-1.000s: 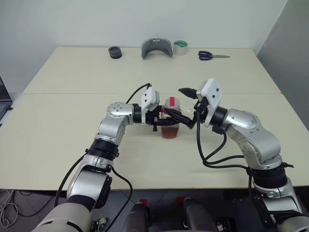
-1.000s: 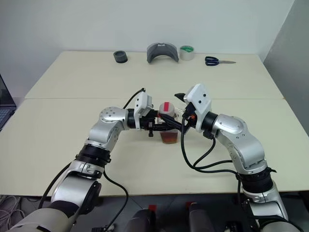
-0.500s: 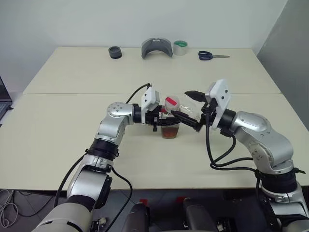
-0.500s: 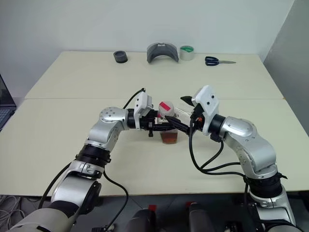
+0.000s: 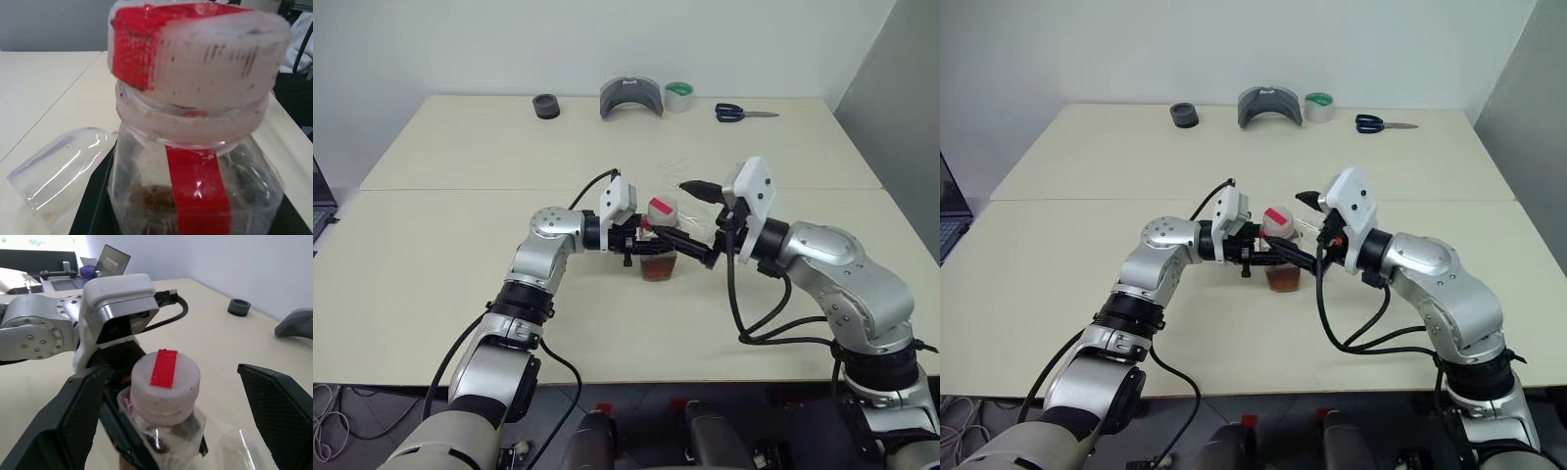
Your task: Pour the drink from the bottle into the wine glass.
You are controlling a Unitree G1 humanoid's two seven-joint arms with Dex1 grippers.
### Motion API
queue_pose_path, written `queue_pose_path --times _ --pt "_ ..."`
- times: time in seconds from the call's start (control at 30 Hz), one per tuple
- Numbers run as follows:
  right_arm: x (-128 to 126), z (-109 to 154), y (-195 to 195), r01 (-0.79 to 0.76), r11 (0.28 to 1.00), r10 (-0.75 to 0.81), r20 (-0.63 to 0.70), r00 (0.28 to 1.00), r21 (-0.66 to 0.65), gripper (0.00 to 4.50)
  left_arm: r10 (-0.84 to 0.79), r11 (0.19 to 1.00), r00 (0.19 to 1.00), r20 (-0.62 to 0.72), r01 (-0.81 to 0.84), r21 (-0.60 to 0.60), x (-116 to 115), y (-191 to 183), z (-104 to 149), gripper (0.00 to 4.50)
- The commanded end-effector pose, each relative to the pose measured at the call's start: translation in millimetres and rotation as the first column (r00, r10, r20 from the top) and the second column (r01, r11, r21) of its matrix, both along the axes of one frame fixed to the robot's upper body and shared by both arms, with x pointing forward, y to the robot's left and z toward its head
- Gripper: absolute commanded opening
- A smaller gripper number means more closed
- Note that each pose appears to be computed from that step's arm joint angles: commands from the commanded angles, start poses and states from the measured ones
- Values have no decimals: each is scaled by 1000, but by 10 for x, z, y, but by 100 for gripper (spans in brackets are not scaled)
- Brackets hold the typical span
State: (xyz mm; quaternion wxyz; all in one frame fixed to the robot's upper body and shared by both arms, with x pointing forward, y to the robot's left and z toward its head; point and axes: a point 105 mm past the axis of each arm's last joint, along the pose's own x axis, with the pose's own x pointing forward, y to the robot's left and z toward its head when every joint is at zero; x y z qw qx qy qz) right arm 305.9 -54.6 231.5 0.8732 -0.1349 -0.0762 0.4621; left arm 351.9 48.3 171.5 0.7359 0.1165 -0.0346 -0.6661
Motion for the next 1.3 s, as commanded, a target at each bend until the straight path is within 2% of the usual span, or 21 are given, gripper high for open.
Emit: queue_pose_path --times 0.03,0.73,1.3 --pt "11 115 37 13 1000 -13 81 997 -4 450 -20 999 998 61 23 -42 -14 -25 219 171" --pt "81 114 -57 65 998 -66 62 996 23 450 -26 999 998 61 28 -35 -29 -29 197 171" --pt "34 84 -137 69 997 -69 19 997 28 450 -25 999 998 61 27 -28 -28 -21 167 171"
